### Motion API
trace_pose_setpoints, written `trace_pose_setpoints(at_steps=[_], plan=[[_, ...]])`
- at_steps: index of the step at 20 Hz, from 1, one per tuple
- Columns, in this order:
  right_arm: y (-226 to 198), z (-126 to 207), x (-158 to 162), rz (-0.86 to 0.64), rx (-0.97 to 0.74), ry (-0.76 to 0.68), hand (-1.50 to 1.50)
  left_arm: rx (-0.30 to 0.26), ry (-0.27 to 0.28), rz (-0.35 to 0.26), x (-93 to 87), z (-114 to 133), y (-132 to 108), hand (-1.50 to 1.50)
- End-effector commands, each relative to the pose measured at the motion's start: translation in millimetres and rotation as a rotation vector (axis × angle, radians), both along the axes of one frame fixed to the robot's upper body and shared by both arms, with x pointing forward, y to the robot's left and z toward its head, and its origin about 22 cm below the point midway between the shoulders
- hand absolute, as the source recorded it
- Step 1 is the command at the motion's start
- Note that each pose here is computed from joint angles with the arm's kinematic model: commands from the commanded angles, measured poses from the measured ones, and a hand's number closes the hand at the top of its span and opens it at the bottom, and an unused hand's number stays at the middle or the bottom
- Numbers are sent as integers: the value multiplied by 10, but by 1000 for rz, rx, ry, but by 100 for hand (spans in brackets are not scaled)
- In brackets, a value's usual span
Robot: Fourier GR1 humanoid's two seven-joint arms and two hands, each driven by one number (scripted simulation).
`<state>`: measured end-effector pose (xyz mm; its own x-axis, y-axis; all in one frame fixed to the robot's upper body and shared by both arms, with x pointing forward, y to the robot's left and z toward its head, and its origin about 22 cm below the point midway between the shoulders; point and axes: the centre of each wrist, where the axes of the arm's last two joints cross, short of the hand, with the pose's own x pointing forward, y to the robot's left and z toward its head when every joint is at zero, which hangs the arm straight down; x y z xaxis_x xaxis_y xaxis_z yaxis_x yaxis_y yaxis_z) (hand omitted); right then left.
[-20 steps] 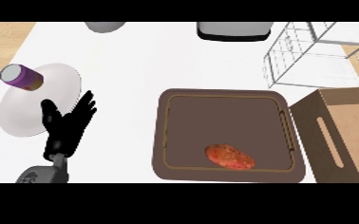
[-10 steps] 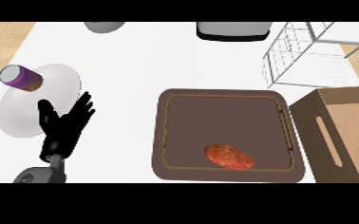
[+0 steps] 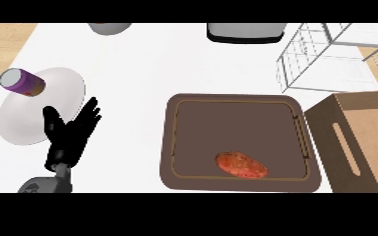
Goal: Pick the squash from the tray and place it in the tiered shelf
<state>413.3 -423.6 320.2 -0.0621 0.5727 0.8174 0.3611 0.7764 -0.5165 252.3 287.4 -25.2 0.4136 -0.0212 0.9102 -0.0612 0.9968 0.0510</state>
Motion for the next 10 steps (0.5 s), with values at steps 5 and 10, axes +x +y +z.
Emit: trace_pose_setpoints(at_steps=[5,10], plan=[[-250,213,-156,-26,306,-101,-150,0,12,-8,-112,-26,-107,0],[-588,303,-426,-203,312,-213,-150,-16,27,12,63,80,-8,0]])
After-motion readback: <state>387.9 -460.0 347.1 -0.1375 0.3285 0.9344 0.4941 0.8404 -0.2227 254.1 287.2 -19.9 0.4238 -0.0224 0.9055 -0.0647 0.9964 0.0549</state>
